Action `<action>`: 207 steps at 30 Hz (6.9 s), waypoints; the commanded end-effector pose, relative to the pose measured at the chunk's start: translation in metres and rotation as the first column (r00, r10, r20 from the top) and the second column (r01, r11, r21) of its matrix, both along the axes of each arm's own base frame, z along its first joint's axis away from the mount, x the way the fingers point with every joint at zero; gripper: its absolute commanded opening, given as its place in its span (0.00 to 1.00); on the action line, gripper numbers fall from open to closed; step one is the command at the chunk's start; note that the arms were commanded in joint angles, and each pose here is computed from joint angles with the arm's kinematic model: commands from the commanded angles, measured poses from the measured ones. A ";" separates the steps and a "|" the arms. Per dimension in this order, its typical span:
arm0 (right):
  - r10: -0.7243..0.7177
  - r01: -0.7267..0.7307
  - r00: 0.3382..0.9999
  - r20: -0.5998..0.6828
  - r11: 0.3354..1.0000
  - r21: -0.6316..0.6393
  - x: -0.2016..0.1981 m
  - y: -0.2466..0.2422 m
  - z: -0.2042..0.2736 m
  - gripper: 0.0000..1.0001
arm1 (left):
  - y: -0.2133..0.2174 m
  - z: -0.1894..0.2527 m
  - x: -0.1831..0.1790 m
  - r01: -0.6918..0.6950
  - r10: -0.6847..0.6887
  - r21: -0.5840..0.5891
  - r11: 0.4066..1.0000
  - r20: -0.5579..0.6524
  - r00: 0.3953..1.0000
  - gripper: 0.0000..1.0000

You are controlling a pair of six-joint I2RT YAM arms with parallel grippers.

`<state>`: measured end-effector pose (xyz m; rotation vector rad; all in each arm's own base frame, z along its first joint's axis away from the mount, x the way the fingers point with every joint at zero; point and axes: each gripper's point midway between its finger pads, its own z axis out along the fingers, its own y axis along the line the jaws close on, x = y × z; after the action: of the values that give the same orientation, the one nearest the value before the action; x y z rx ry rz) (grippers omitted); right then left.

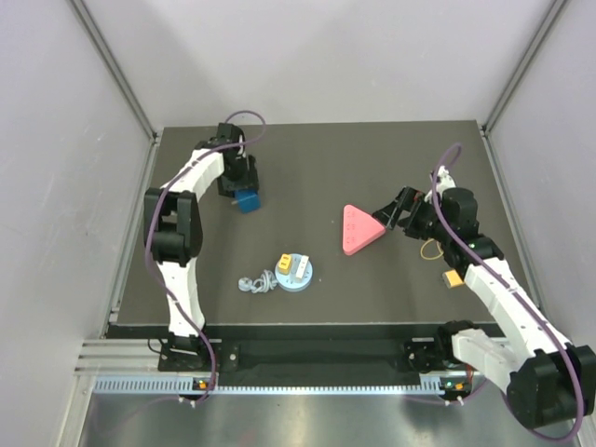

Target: Insert the plug

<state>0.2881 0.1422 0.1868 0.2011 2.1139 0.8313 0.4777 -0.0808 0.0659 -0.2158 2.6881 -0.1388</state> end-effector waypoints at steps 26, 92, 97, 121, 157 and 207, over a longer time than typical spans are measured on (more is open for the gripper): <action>0.265 -0.427 0.015 0.964 0.874 -0.234 -0.058 0.069 0.216 1.00 | -0.212 0.339 -0.218 0.555 -0.211 -0.831 0.050 0.534 0.819 0.00; 0.729 -0.759 0.181 0.660 0.530 -0.378 -0.108 0.137 0.123 0.00 | -0.205 0.285 -0.271 0.990 -0.828 0.114 0.080 0.560 0.002 0.88; 0.731 -0.778 0.165 0.662 0.509 -0.368 -0.112 0.138 0.122 0.00 | -0.213 0.289 -0.275 0.995 -0.812 0.087 0.041 0.583 -0.017 0.88; 0.733 -0.781 0.196 0.651 0.518 -0.348 -0.107 0.141 0.118 0.00 | -0.238 0.243 -0.286 0.995 -0.893 -0.094 0.016 0.447 0.057 0.91; 0.726 -0.772 0.236 0.646 0.544 -0.329 -0.106 0.138 0.130 0.29 | -0.244 0.223 -0.280 0.992 -0.907 -0.118 0.041 0.412 0.087 0.12; -0.026 0.029 0.984 -0.178 0.999 0.016 0.061 -0.026 -0.080 0.43 | -0.310 0.110 -0.088 0.963 -0.688 0.267 0.034 0.705 -0.171 0.00</action>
<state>0.3332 0.1211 0.0966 0.3621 2.3286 0.8585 0.3738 -0.3744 0.1453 1.4229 1.5632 -0.9774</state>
